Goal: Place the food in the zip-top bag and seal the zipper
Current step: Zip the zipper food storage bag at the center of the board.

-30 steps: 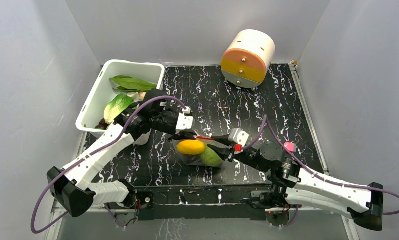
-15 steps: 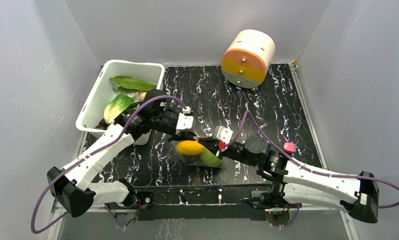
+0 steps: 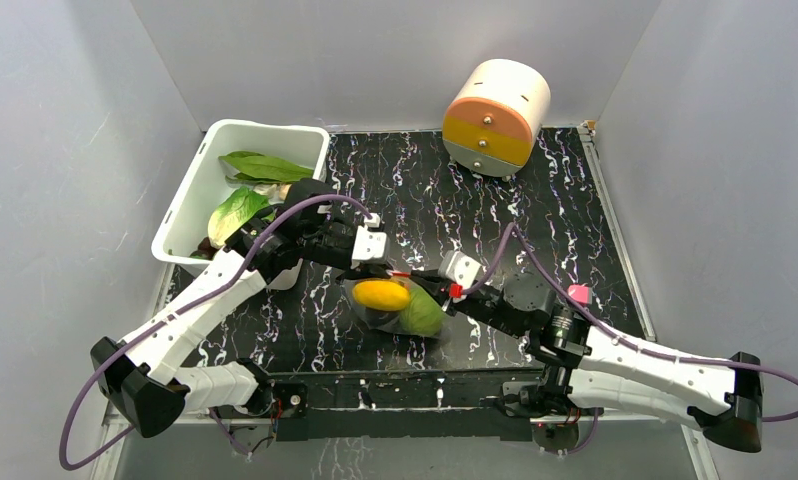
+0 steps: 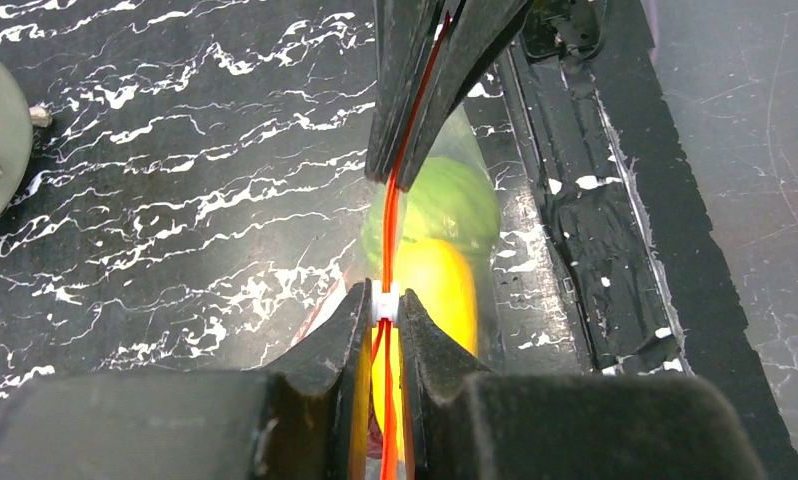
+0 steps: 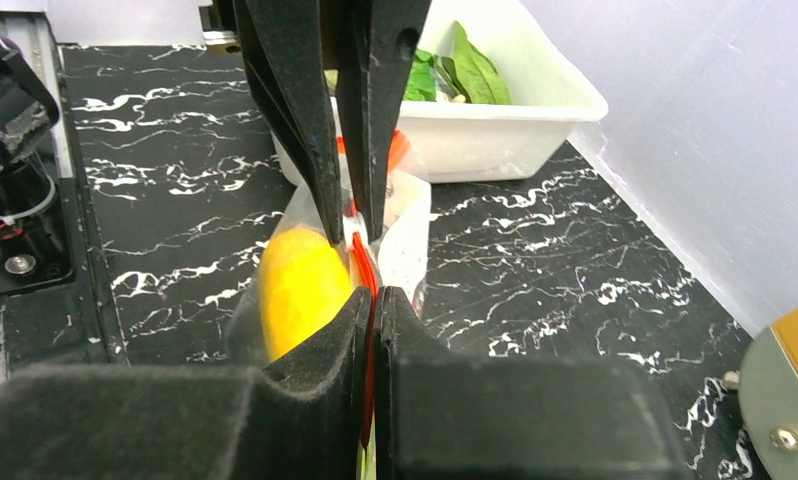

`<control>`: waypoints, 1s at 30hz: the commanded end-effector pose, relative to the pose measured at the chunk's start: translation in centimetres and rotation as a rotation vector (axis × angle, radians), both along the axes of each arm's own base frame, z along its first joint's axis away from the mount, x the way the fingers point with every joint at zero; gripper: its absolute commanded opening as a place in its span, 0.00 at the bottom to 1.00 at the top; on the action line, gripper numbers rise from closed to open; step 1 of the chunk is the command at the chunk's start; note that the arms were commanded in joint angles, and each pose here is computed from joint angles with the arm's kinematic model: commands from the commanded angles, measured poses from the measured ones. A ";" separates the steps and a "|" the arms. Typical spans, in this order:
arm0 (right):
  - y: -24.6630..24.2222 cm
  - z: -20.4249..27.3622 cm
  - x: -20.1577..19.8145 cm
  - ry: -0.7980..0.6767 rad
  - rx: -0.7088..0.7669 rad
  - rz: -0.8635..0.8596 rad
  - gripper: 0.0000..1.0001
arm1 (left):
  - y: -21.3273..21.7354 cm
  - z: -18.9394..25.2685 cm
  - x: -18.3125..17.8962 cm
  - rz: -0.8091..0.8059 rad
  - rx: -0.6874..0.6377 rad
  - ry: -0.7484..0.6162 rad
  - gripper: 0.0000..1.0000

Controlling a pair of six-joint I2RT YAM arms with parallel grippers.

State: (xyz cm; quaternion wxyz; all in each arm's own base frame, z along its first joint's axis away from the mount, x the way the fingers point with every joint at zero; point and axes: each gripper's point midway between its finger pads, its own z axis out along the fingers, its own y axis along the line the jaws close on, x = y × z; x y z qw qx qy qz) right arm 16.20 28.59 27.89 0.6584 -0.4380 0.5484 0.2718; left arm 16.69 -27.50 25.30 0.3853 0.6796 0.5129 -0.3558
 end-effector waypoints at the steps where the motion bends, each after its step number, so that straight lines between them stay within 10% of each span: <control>1: -1.9 4.1 0.9 -0.065 0.076 -0.089 0.00 | 0.9 0.9 0.6 0.040 0.018 -0.058 0.00; 30: -11.9 6.5 3.1 0.082 0.280 -0.513 0.00 | 4.0 0.1 3.9 0.274 0.163 -0.146 0.00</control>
